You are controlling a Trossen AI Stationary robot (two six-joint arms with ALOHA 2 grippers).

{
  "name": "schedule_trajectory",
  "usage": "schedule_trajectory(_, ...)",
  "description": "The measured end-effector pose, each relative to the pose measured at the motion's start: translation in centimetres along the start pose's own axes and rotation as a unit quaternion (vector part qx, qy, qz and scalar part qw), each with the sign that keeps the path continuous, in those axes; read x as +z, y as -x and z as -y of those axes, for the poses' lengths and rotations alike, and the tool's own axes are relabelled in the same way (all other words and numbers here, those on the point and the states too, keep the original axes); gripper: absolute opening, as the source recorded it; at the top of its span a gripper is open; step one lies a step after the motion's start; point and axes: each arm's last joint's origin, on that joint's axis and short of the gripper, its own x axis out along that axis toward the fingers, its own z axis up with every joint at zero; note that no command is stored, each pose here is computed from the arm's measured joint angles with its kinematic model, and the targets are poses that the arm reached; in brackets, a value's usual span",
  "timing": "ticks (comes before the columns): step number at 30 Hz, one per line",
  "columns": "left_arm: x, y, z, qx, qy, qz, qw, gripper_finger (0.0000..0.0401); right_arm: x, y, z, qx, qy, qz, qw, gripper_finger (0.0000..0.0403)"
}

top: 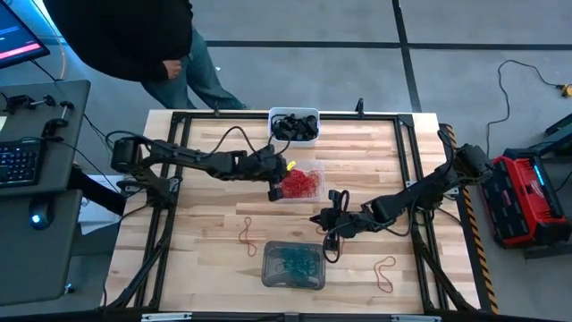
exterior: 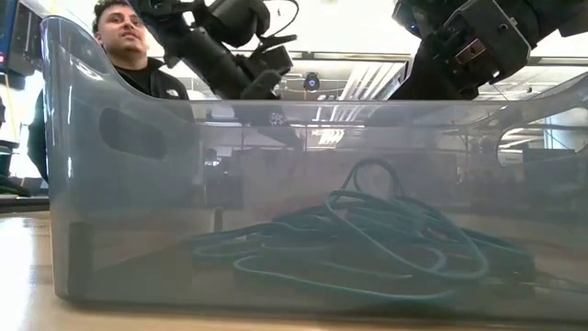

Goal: Sort rubber bands into baskets
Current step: Put the red rubber band into the transparent bin

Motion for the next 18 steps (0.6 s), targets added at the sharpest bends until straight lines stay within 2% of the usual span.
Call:
schedule_trajectory(11,-0.9,-1.6,0.8,-0.036,-0.01,-0.013,0.999,0.0006,0.0,0.0,0.0,0.0,-0.002,0.0,1.0,0.0)
schedule_trajectory(15,-0.7,-1.3,1.2,-0.041,-0.018,-0.007,0.999,0.003,0.0,0.0,0.0,-0.001,-0.009,0.001,1.0,0.0)
schedule_trajectory(18,-0.4,-1.2,1.7,-0.047,-0.009,0.007,0.999,0.0056,0.3,0.0,0.2,-0.03,-0.015,0.017,0.999,0.0)
